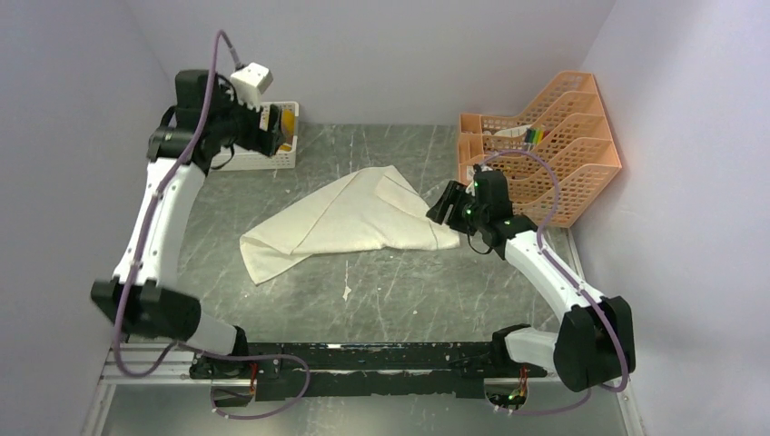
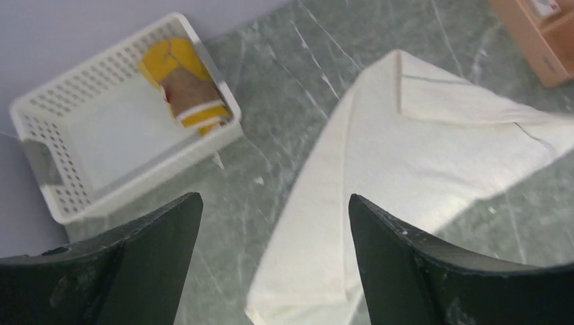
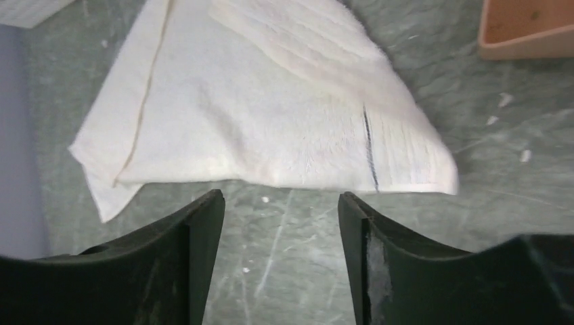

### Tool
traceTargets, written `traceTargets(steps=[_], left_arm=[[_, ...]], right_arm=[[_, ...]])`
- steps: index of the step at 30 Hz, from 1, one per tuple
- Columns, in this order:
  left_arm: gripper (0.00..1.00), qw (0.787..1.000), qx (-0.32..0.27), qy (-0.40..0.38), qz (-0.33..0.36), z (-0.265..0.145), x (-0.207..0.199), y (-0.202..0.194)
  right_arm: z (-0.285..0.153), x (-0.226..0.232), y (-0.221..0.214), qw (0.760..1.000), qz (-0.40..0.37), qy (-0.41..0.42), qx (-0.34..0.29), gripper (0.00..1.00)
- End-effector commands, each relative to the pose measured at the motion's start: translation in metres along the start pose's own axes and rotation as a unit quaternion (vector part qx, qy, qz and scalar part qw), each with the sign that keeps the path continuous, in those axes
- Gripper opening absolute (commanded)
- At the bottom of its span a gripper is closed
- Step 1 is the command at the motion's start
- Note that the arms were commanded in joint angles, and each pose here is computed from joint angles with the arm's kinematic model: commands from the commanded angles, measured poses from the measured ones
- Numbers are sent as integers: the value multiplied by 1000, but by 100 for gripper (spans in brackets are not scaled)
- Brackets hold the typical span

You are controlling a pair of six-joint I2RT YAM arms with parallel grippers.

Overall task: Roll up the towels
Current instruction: Flatten out the towel at the center of the board.

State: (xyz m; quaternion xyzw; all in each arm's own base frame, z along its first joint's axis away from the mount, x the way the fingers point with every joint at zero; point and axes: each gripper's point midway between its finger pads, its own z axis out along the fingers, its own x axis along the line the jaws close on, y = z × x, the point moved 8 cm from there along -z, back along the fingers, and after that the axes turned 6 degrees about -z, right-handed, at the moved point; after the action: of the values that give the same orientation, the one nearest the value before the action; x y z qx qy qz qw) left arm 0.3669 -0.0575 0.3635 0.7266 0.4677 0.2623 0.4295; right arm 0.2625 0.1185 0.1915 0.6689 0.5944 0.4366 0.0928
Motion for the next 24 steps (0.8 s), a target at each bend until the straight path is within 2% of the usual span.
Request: traceTargets(steps=[1,2,4,6,8,11,16,21,24], left_arm=[[98,987,123,-10,-105,16,-13,-82],[100,982,141,-14,-125,19,-17,-97],[98,974,159,-35,-159,25,-26,-122],[88,969,167,-50,-177,29,-34,-141],[85,968,189,-26,-166,33,-40,-161],[79,962,228,9,-150,36,-42,-188],[77,956,268,36,-112,29,-47,-217],[77,959,258,23,-116,23,-54,-229],[71,960,258,19,-106,24,-58,-237]], right_arm=[[-13,-7,25,995,-39,-67,-70,65],[-18,-5,36,991,-50,-81,-91,65],[-26,2,55,984,-82,-94,-126,66],[-21,27,68,977,-158,-53,-133,64],[-2,55,69,965,-245,-34,-83,64],[34,88,56,939,-339,-56,-21,66],[66,93,42,940,-342,-20,1,66],[71,87,33,939,-343,-20,17,66],[70,85,30,939,-343,-21,21,66]])
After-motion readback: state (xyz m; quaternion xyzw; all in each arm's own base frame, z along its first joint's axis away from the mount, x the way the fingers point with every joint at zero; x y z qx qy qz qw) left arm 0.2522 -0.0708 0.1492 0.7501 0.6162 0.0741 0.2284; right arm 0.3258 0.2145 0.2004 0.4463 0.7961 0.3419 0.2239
